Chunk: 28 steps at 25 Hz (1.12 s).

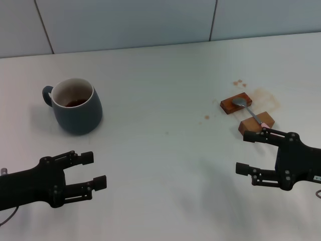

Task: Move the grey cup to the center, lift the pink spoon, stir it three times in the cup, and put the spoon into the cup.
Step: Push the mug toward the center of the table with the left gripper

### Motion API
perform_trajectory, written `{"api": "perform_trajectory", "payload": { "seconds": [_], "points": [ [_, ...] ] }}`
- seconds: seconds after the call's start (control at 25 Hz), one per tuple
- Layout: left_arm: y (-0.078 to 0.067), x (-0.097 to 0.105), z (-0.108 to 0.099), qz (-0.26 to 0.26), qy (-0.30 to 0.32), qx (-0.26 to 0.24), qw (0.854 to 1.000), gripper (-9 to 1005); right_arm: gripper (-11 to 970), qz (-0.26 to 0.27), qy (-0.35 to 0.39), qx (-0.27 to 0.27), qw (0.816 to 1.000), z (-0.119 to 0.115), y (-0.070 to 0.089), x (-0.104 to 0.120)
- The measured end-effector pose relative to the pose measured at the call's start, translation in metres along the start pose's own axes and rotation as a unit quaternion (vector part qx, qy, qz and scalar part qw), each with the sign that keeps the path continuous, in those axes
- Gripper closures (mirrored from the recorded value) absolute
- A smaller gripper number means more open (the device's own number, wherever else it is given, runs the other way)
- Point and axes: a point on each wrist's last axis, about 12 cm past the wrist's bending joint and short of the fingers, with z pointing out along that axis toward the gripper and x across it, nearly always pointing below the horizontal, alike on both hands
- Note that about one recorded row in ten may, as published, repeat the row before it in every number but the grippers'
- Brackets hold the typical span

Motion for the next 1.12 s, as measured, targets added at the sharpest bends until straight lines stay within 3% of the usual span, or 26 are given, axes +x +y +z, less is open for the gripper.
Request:
{"api": "perform_trajectory", "payload": {
  "seconds": [1.12],
  "points": [
    [0.0003,-0.0019,0.0031,0.001,-0.006,0.000,1.000,178,159,0.000,-0.001,0.000,1.000,0.0007,0.0004,0.0001]
  ]
}}
